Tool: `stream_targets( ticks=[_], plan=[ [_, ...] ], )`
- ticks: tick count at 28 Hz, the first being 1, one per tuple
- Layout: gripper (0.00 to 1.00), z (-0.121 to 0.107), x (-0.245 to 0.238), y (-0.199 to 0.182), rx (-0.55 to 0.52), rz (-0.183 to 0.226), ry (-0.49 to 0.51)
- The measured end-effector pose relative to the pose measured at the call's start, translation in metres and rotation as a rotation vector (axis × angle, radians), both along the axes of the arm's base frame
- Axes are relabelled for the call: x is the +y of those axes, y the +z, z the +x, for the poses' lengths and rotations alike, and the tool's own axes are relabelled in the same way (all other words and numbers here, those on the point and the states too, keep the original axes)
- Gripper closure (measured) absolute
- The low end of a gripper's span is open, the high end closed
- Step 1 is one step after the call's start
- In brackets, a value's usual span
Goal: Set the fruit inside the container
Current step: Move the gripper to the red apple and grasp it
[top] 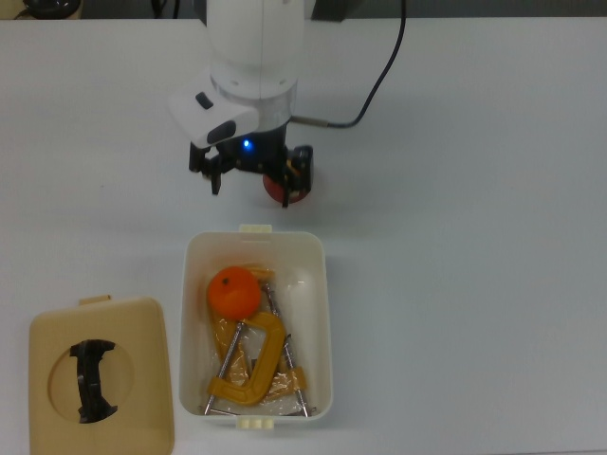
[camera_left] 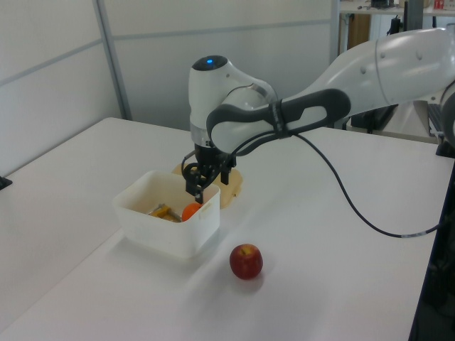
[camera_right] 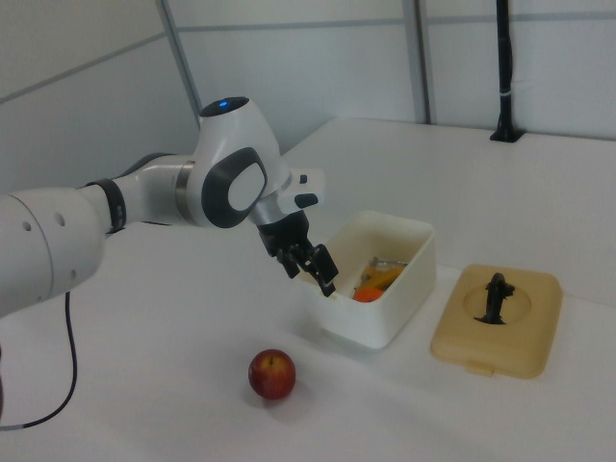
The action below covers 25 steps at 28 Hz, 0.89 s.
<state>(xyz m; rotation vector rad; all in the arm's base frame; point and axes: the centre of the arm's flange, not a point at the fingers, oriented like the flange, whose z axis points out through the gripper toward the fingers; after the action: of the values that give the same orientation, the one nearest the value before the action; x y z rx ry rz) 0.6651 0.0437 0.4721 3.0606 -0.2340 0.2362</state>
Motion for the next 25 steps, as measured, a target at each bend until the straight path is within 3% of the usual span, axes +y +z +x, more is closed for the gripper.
stream_targets(
  ticks=[9, 15, 25],
  plan=[
    [0.0, -0.054, 0.035, -0.024, 0.101, -0.015, 0.107],
    [0.0, -0.073, 0.063, -0.075, 0.104, -0.051, 0.168],
    [0.0, -0.09, 0.061, -0.132, 0.131, -0.113, 0.196]
  ],
)
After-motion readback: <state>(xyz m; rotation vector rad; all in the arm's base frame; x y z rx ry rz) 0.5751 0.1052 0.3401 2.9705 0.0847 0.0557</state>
